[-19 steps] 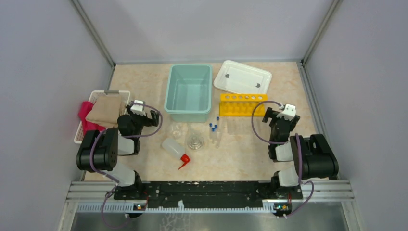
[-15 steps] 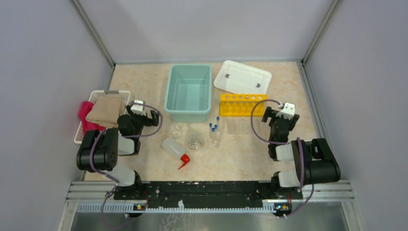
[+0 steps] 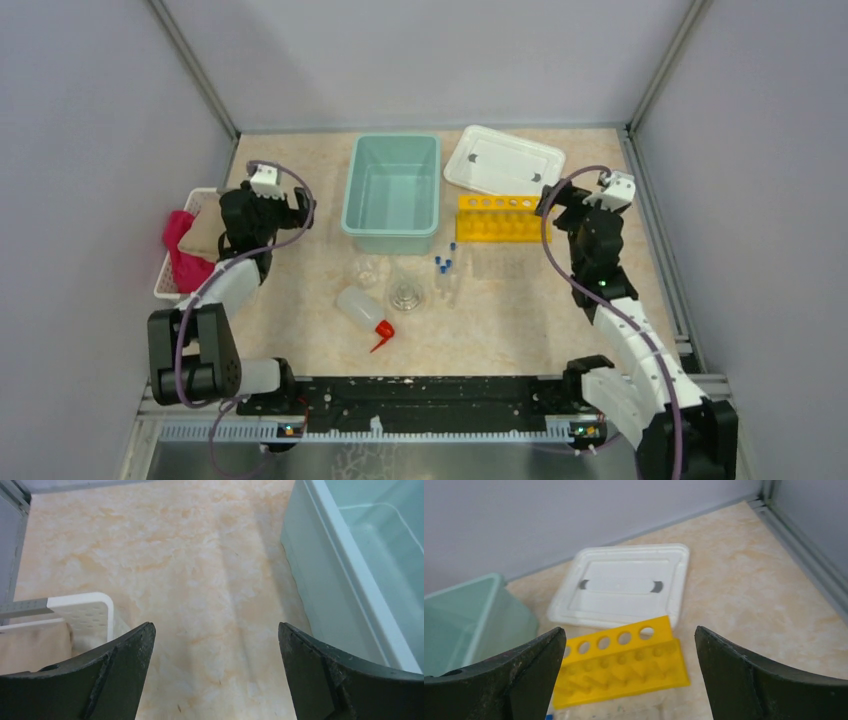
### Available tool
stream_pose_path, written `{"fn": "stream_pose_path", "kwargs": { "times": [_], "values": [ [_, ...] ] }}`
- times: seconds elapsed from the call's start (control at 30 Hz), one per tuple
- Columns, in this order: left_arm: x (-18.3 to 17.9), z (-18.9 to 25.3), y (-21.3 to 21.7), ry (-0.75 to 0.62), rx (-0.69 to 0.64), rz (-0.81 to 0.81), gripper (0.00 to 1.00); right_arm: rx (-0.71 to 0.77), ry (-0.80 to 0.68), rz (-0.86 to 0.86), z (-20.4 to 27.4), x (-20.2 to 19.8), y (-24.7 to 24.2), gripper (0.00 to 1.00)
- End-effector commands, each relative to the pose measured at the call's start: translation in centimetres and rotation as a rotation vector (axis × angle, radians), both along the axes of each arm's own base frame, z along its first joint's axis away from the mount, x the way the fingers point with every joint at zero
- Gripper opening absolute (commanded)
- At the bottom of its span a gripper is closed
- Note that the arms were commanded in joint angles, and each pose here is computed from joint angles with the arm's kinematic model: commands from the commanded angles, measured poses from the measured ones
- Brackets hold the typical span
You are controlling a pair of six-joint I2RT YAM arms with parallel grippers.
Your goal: Organize the chemistry lab equipment
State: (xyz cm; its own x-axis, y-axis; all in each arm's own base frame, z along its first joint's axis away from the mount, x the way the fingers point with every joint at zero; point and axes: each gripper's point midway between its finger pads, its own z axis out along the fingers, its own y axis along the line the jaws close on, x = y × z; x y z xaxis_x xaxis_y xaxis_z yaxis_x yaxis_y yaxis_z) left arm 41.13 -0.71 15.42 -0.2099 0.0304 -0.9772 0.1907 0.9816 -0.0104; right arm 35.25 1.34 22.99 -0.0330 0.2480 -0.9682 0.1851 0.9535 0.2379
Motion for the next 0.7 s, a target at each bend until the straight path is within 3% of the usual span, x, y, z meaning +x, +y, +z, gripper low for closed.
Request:
{"fn": "stream_pose_path", "kwargs": {
  "times": [0.0, 0.1, 0.2, 0.33, 0.43, 0.67],
  "values": [
    [-1.5, 0.5, -0.7, 0.171, -0.016, -0.054, 0.99, 0.225, -0.038, 0.261, 3.2, -2.3, 4.8, 0.99],
    [-1.6, 2.4, -0.5, 0.216, -0.029, -0.048, 0.99, 0.293, -0.106, 0.316, 4.6, -3.4, 5.9, 0.99],
    [-2.0, 3.9, -0.4, 0.252, -0.052, -0.045, 0.99, 0.278, 0.119, 0.217, 2.6, -3.0, 5.8, 0.99],
    [-2.6, 6.5, -0.4, 0.244, -0.075, -0.044, 0.99, 0.148, 0.346, 0.189, 1.7, -4.0, 9.0, 0.99],
    [-3.2, 8.1, -0.7, 0.248, -0.096, -0.058, 0.99, 0.109, 0.372, 0.248, 2.0, -5.2, 12.8, 0.99],
    [-4.3, 11.4, -1.1, 0.274, -0.134, -0.079, 0.99, 0.263, 0.376, 0.448, 0.0, -6.1, 17.3, 0.97]
  ]
}}
